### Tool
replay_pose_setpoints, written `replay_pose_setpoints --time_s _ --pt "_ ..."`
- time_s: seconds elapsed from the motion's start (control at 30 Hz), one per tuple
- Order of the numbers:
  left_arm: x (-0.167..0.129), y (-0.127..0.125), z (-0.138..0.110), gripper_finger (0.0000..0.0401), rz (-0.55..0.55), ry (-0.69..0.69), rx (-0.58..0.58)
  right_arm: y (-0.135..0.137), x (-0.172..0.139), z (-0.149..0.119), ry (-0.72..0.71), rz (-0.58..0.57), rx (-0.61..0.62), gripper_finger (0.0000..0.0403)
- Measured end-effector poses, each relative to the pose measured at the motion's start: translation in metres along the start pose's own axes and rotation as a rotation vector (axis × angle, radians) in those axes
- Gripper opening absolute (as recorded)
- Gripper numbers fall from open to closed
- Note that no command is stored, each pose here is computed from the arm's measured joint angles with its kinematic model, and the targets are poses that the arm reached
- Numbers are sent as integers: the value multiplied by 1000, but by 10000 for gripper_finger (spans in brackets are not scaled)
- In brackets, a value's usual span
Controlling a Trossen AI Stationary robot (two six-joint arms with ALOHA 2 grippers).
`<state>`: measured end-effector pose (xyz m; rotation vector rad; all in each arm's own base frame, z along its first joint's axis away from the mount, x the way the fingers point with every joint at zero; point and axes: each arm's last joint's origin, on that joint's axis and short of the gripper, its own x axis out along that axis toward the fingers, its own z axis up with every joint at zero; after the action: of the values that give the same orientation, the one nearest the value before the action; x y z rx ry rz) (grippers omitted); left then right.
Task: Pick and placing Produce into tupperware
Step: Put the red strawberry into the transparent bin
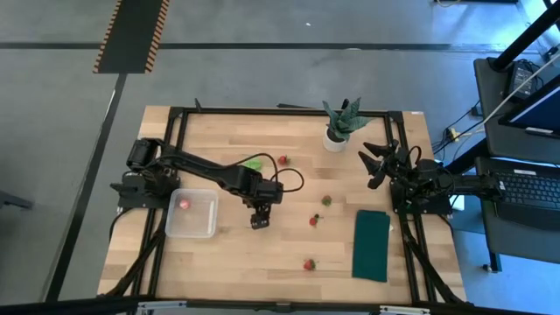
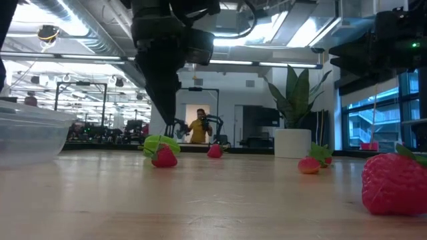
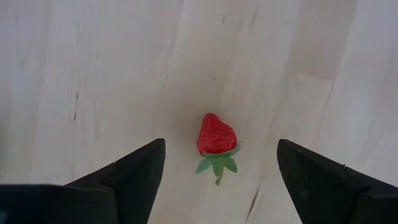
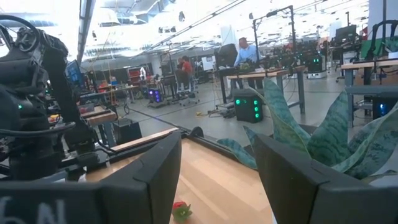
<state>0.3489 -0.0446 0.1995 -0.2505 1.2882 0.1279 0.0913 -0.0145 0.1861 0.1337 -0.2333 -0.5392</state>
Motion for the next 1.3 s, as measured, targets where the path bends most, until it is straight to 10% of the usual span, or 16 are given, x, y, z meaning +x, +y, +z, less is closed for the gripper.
replay_pose_setpoints --time_s 0.57,1.3 --pt "49 -6 -6 296 53 128 19 0 0 1 -9 1 1 204" --pt "49 -3 -5 195 79 111 -1 0 0 1 -10 1 1 204"
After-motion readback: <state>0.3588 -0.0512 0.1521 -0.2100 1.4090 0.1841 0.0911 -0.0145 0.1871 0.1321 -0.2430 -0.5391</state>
